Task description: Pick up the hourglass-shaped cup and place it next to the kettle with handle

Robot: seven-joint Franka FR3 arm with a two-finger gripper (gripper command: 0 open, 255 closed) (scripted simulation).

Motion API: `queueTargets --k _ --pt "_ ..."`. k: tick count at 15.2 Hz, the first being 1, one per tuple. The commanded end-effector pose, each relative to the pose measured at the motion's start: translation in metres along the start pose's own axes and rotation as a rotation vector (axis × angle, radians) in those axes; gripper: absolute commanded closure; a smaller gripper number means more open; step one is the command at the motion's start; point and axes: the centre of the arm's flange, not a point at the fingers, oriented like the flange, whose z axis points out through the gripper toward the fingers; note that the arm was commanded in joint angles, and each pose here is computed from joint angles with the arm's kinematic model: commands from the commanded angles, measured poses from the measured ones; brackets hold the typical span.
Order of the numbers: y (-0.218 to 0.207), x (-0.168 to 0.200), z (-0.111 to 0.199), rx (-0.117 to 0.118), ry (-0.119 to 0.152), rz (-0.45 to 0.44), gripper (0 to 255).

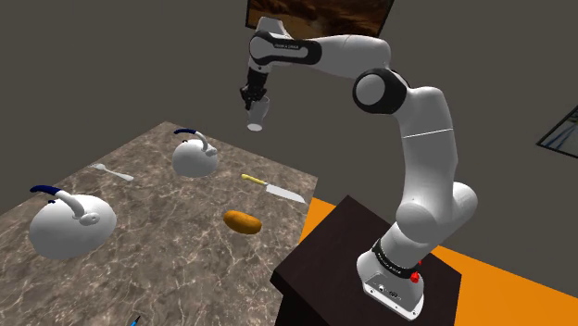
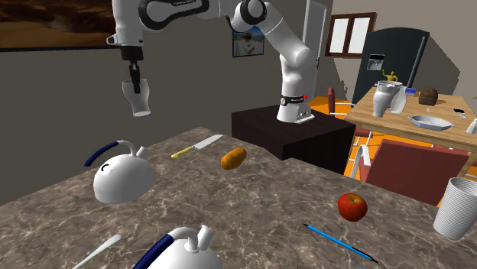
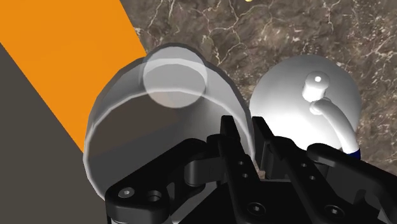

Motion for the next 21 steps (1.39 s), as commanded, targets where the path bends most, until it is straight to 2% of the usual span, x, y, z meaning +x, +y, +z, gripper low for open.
queueTargets --k 1,21 --pt "0.001 -0.001 0.01 0.0 0.001 0.0 255" --pt "0.009 -0.007 0.115 0.0 0.001 0.0 255"
